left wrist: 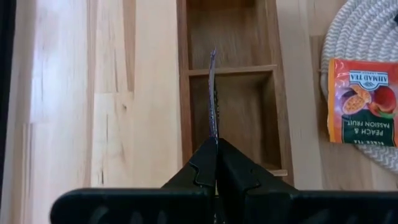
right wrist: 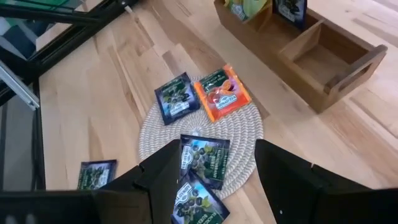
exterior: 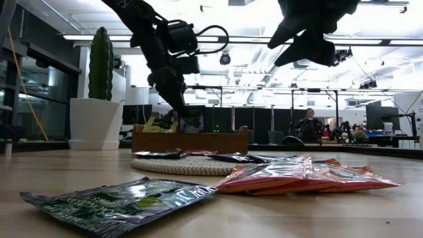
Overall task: Pick & Place Tea
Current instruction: Put the purple tea bag into the middle section of the wooden organizer
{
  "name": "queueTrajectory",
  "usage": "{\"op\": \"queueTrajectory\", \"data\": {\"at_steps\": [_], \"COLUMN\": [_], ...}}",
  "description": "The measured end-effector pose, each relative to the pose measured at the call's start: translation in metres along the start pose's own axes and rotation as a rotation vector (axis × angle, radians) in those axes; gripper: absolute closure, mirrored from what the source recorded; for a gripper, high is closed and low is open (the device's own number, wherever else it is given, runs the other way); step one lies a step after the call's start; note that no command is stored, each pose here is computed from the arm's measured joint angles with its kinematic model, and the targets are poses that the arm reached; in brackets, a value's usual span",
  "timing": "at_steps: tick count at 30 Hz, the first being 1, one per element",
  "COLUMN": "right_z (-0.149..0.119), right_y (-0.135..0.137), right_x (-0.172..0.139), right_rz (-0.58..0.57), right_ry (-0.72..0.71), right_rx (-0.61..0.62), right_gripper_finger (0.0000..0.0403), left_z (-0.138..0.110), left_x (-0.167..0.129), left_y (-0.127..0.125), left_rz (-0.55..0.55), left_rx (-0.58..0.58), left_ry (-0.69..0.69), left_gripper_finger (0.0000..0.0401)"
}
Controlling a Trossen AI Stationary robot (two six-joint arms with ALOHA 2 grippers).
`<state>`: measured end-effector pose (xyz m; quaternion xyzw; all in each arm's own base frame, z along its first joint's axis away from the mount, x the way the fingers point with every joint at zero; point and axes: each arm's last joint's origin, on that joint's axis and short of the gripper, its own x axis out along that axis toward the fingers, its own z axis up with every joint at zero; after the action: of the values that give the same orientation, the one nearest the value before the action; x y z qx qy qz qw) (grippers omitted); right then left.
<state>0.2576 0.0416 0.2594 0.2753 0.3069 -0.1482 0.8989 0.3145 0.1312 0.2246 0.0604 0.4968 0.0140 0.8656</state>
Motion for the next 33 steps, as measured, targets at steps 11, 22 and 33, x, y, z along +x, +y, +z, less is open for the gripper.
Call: {"op": "queueTrajectory", "data": {"at_steps": [11, 22, 33], "right_z": [0.001, 0.001, 0.001], "right_y": [-0.001, 0.0, 0.0], "right_x": [0.0, 0.0, 0.0], "right_rz": [-0.01, -0.005, -0.005], "right_ry": [-0.01, -0.014, -0.014], "right_rx": [-0.01, -0.008, -0.016], "right_gripper_finger": [0.0203, 0.0203, 0.0203], "left_z": [-0.007, -0.001, -0.004], "left_x": [0.023, 0.022, 0.021], "left_y": [-0.002, 0.002, -0.004], "left_rz": [-0.078, -0.031, -0.177], "left_rx": [-0.017, -0.022, -0.013], "left_ry": [0.055, 0.009, 0.004], "left_gripper_finger": [0.0401, 0.0368, 0.0235]}}
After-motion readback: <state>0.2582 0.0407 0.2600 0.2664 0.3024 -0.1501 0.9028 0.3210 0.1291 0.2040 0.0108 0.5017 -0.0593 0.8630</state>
